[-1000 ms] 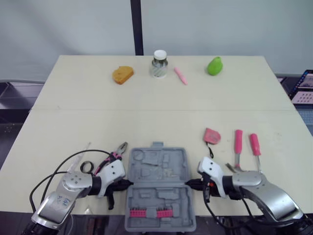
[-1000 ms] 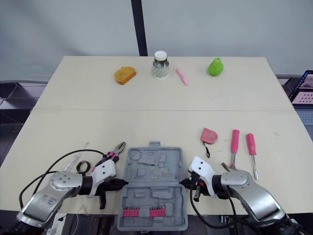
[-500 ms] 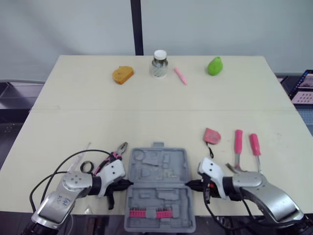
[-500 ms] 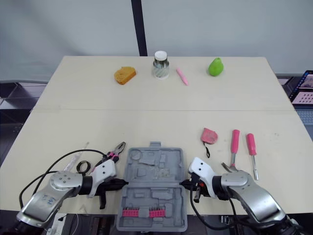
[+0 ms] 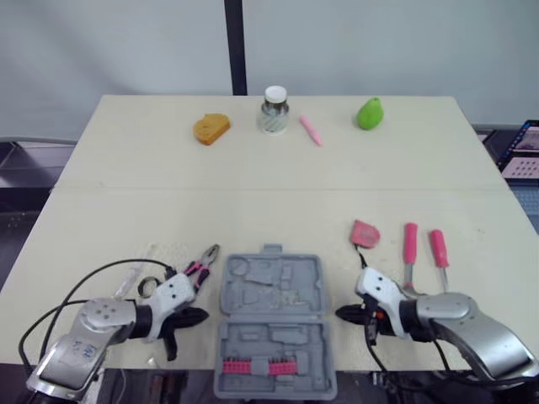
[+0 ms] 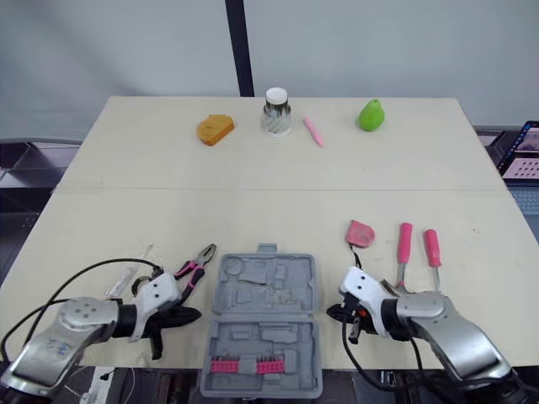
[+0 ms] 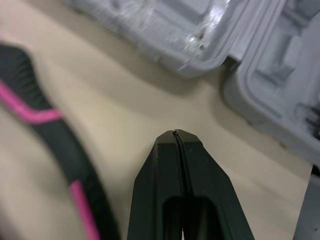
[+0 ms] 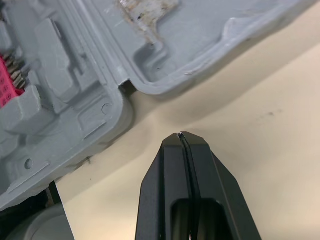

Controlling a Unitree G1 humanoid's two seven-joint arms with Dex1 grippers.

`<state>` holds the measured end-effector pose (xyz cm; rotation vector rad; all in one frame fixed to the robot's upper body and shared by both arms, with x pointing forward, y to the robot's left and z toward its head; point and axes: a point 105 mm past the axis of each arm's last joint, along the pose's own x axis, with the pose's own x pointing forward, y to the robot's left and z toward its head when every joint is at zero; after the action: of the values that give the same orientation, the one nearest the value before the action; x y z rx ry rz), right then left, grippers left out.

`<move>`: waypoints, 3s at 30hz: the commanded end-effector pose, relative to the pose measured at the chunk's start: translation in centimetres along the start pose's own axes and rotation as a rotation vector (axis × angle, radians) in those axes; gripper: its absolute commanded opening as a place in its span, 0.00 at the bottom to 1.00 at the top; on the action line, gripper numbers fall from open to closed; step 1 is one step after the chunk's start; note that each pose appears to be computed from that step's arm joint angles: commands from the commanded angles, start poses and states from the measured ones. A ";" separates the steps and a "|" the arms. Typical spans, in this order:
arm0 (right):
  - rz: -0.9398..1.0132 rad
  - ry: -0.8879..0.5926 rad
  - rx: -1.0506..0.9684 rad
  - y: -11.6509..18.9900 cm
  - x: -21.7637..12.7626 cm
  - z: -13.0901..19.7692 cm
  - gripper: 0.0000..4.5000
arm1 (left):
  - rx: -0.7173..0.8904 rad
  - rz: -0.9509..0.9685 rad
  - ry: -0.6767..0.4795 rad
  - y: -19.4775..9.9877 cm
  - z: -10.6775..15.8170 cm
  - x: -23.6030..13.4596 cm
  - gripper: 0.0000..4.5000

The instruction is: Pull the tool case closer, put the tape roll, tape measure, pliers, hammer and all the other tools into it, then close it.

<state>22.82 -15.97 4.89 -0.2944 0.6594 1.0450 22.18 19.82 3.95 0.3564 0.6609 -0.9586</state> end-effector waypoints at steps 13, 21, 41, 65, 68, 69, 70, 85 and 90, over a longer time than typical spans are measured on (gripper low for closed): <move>-0.305 -0.328 0.247 -9.2 -13.8 -0.5 0.39 | -0.288 0.430 -0.323 6.5 0.3 -12.8 0.41; -0.676 -0.318 0.334 -14.4 -20.9 -6.1 0.98 | -0.361 0.789 -0.356 9.7 -5.2 -20.1 0.99; -0.782 -0.314 0.331 -15.9 -21.8 -7.4 0.98 | -0.374 0.824 -0.321 10.3 -7.9 -20.2 0.99; 0.301 -0.403 -0.415 0.8 -3.4 15.2 1.00 | 0.185 0.161 -0.165 6.4 2.0 -9.1 0.80; 0.315 -0.417 -0.427 1.4 -2.6 15.7 1.00 | 0.162 0.211 -0.166 7.1 1.5 -9.5 0.58; 0.318 -0.420 -0.433 1.6 -2.5 15.8 1.00 | 0.155 0.222 -0.165 7.3 1.4 -9.6 0.58; 0.320 -0.423 -0.437 1.7 -2.3 15.9 1.00 | 0.150 0.229 -0.164 7.4 1.2 -9.7 0.58; 0.420 -0.460 -0.520 4.1 0.7 17.8 1.00 | 0.104 0.238 -0.120 6.1 -1.9 -9.9 0.29; 0.443 -0.451 -0.539 4.3 1.4 17.9 1.00 | 0.123 0.225 -0.098 5.8 -2.5 -9.5 0.29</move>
<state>26.43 -4.09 17.44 -0.3433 0.0660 1.6137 22.50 30.28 8.42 0.4647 0.4670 -0.7995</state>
